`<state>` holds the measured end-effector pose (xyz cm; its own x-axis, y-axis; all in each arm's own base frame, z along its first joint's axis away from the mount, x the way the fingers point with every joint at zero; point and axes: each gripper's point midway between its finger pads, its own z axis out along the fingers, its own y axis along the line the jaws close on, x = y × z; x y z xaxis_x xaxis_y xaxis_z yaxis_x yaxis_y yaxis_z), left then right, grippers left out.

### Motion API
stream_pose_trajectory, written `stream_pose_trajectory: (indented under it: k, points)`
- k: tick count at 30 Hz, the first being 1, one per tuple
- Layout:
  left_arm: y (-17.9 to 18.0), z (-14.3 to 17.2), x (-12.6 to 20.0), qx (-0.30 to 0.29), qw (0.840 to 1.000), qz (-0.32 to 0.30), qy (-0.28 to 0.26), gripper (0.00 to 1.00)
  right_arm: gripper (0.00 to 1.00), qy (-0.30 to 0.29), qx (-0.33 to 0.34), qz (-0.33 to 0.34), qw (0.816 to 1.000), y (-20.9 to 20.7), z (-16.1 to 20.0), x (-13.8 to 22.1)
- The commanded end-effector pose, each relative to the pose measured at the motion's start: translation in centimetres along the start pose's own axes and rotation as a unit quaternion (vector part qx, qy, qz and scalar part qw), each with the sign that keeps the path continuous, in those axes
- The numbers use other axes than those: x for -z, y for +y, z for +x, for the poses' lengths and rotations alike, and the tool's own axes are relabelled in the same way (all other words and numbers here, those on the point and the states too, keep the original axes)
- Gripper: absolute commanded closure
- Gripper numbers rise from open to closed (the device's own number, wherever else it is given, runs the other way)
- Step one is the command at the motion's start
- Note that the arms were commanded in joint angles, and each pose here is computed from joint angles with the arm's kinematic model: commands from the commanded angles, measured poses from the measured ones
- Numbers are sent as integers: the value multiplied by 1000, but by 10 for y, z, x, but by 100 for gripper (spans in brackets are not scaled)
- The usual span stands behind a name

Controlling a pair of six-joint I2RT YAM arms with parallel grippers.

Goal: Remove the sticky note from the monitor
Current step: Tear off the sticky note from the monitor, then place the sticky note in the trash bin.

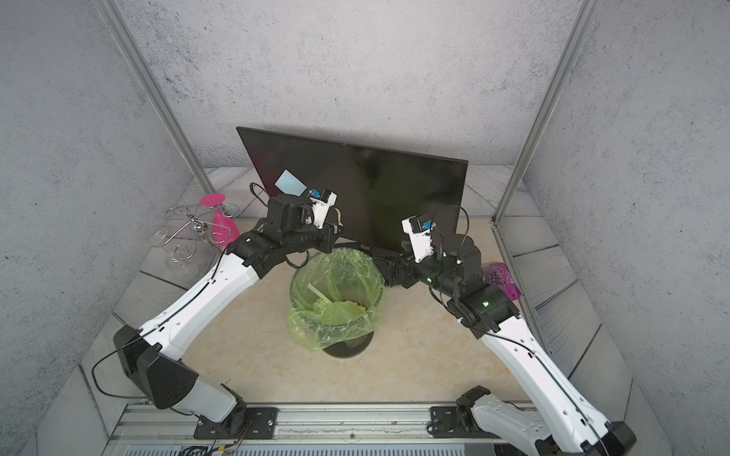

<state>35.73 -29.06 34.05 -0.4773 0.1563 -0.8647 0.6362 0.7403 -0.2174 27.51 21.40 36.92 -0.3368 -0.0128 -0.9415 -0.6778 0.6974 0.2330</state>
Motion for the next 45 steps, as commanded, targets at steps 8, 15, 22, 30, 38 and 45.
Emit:
stream_pose_trajectory:
  k: [8,15,22,30,38,45]
  points:
    - [-40,79,40,-32,994,28,99,89,1,-5,12,13,1000,-4,-4,3]
    - [-52,63,53,-32,995,58,75,44,1,-6,17,20,1000,-4,-7,8]
    - [-54,33,73,-51,996,66,45,20,1,-6,20,30,999,-7,-3,13]
    - [-55,22,81,-25,993,106,42,17,1,-5,21,33,999,-8,-1,11]
    - [-74,49,74,-15,987,142,74,16,1,-8,23,39,999,-10,-1,12]
    - [-50,74,50,-45,990,83,104,15,1,-8,21,34,999,-9,-2,10]
